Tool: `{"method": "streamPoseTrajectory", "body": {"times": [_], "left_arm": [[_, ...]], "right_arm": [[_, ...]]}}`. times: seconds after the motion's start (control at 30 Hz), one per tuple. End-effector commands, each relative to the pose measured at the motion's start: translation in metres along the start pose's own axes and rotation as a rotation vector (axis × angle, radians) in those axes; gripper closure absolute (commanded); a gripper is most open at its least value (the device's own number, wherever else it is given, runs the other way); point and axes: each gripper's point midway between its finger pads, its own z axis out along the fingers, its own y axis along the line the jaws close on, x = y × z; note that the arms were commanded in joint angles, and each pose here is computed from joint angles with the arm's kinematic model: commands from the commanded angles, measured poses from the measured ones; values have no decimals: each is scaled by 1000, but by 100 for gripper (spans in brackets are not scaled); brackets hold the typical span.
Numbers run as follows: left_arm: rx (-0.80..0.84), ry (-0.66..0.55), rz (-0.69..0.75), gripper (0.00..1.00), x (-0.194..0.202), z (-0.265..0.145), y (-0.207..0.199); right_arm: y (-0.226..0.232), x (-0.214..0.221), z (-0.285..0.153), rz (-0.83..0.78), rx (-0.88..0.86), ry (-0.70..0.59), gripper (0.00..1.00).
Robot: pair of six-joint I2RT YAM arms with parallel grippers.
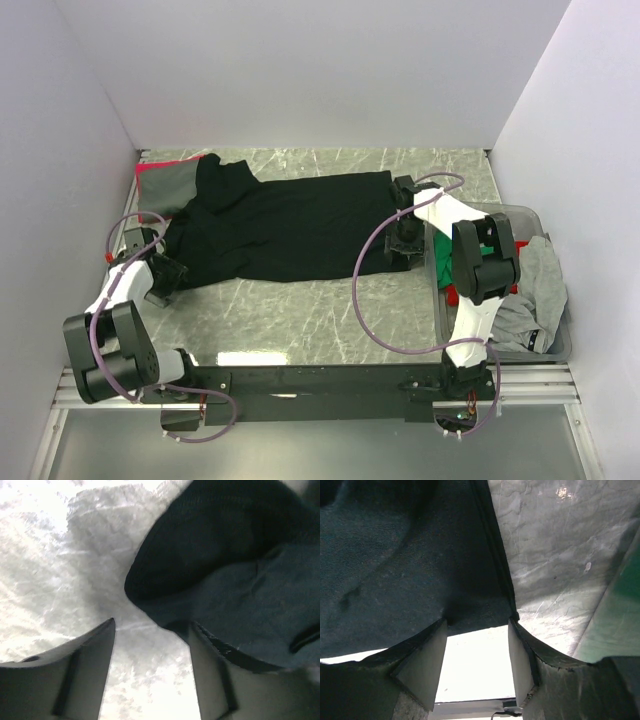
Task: Fold and stack the t-shirts
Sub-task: Fold the tshirt
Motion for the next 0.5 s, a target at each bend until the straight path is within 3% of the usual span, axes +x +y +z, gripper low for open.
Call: {"method": "streamPoseTrajectory", "body": {"times": [0.0, 0.27, 0.47], "left_arm": [[23, -59, -9, 39, -17, 7, -10], [32, -54, 28, 65, -29, 23, -25], [34, -75, 55, 90, -43, 30, -32]], "right_arm": [[-4, -3, 4, 19, 22, -14, 42], [-8, 3, 14, 24, 43, 10, 48], [-11, 7, 24, 24, 58, 31, 57]]}}
